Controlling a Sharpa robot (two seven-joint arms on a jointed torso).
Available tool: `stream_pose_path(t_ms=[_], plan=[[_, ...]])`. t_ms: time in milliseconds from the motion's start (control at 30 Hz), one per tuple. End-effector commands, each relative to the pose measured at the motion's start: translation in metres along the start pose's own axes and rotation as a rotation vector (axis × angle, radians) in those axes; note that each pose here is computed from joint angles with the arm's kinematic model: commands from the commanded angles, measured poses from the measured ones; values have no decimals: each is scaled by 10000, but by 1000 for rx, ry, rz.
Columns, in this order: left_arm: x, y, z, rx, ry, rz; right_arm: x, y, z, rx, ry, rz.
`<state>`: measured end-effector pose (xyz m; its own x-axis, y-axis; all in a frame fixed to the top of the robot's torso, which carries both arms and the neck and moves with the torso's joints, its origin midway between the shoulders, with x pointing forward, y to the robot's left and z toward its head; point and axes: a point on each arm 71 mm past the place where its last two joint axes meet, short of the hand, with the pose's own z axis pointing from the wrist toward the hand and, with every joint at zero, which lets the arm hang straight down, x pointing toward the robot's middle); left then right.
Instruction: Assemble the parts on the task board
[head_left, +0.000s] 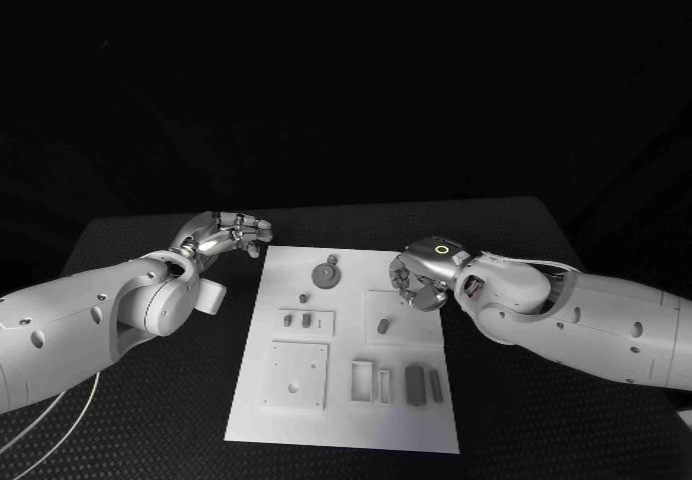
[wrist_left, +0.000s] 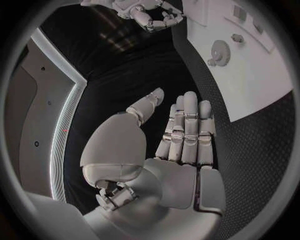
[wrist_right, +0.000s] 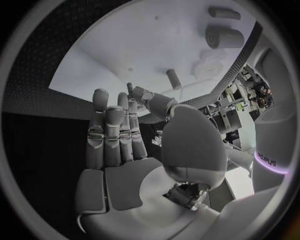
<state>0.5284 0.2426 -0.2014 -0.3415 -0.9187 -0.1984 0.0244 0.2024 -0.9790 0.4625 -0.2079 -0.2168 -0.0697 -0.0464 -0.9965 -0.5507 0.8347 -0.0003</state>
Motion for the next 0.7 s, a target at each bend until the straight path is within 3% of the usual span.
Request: stream_pose_path(t_ms=[33,367,600,700], plan=[[1,-10,4,5,0,-5,-32,57,5,-25,24,90],[-20,-3,40,6,-15,-5,-225,392,137,-119,-138,265],[-24,-5,85,11,-32,-1,-232,714,316,-198,-137,269],[-4,-8,107,13,-32,-1,-166,837,363,-228,-126,257]])
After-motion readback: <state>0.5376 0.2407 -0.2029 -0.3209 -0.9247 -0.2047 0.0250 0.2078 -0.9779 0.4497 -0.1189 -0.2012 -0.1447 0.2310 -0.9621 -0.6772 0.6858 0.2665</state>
